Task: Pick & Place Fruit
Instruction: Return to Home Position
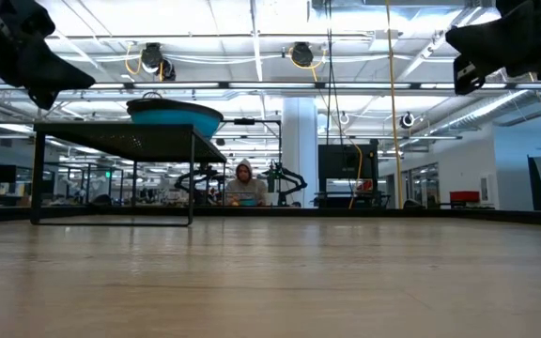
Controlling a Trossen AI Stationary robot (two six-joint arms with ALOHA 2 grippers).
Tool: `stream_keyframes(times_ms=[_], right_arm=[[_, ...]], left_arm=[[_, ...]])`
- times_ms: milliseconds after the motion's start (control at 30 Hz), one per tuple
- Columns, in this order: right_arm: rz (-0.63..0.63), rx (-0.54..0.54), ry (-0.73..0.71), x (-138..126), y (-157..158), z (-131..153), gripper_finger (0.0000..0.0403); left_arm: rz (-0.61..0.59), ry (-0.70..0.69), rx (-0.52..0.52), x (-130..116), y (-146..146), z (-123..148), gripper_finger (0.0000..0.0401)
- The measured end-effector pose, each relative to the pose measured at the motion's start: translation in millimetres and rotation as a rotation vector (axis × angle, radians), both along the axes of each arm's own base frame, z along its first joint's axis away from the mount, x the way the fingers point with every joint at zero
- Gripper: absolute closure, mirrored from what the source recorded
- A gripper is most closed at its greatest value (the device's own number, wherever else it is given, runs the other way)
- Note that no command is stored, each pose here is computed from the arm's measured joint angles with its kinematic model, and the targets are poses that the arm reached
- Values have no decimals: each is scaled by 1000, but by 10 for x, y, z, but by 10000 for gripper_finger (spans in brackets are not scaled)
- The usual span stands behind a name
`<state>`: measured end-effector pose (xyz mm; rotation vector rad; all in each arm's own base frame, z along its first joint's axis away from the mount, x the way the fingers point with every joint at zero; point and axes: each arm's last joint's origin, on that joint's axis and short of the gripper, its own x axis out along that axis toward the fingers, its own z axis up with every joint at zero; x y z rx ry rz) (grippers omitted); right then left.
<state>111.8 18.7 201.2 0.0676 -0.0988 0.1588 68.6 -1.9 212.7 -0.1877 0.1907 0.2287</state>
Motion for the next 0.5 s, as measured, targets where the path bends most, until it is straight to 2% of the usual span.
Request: stream_keyframes(times_ms=[200, 500], right_arm=[[-8, 58, 26, -116, -24, -29, 403], [-16, -42, 39, -187, -36, -72, 403]], left_arm=[[32, -19, 27, 14, 7, 2, 399], [55, -52, 113, 122, -3, -157, 397]])
